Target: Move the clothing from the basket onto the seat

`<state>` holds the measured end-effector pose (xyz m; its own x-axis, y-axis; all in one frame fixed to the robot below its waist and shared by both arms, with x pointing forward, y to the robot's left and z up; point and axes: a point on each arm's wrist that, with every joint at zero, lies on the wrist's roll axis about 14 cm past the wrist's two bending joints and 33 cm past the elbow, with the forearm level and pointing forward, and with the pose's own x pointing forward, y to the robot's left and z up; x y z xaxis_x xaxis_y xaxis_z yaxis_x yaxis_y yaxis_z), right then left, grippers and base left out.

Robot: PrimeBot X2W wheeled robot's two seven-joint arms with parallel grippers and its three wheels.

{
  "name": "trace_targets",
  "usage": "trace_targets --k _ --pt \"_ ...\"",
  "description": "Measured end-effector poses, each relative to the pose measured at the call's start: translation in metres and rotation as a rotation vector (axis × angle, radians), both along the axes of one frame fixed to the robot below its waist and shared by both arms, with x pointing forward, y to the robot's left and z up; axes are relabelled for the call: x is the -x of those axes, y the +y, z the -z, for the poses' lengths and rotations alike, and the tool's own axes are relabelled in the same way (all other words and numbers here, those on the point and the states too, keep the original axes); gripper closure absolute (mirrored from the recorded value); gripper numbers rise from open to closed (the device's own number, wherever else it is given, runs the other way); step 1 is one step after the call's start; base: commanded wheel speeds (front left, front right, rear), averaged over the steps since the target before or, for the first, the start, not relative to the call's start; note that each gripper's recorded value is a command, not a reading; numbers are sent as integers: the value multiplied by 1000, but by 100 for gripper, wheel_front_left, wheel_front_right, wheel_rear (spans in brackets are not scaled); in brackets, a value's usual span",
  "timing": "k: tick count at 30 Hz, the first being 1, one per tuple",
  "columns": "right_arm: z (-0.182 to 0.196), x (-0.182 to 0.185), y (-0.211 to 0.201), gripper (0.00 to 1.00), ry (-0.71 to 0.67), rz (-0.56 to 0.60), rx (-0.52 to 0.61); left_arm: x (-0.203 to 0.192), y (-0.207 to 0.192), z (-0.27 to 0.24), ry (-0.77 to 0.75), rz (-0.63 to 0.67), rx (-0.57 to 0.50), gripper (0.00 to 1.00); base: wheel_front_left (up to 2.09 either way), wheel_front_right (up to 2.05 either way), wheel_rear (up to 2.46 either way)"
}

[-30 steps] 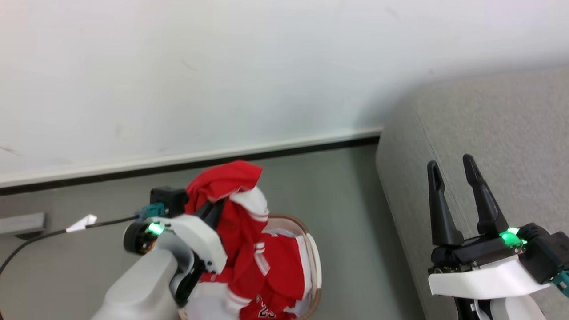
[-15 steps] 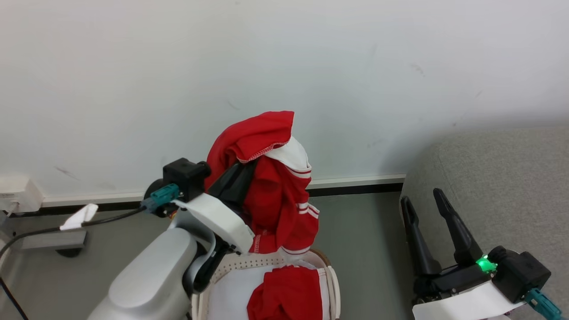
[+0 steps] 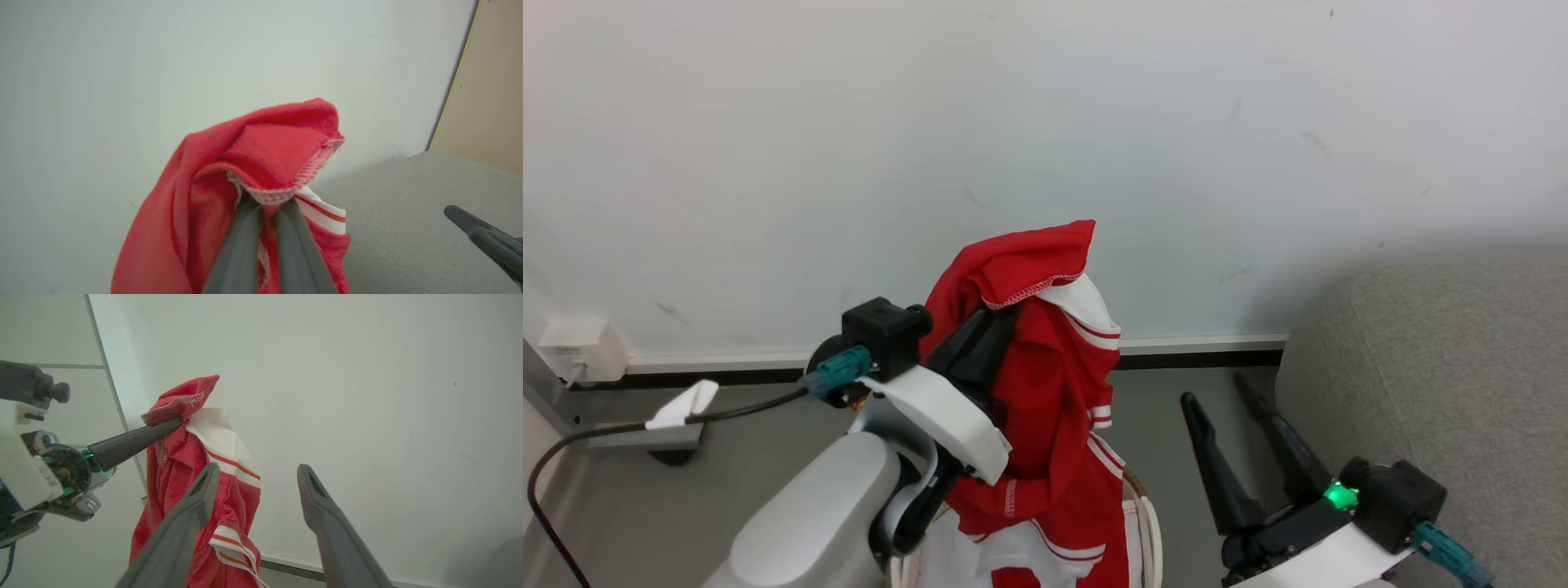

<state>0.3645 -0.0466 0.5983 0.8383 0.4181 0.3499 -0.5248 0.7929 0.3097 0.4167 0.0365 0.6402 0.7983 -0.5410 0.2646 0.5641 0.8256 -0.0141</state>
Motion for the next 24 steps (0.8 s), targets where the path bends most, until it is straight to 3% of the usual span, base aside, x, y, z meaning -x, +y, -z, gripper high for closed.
trace_targets --k 4,9,24 --pt "11 2 34 0 45 -117 23 5 -2 3 9 7 2 100 0 0 0" --pt "38 2 66 0 106 -232 135 13 -9 5 16 27 8 100 0 0 0" --pt "90 -14 100 0 245 -295 279 44 -14 14 26 58 6 100 0 0 0"
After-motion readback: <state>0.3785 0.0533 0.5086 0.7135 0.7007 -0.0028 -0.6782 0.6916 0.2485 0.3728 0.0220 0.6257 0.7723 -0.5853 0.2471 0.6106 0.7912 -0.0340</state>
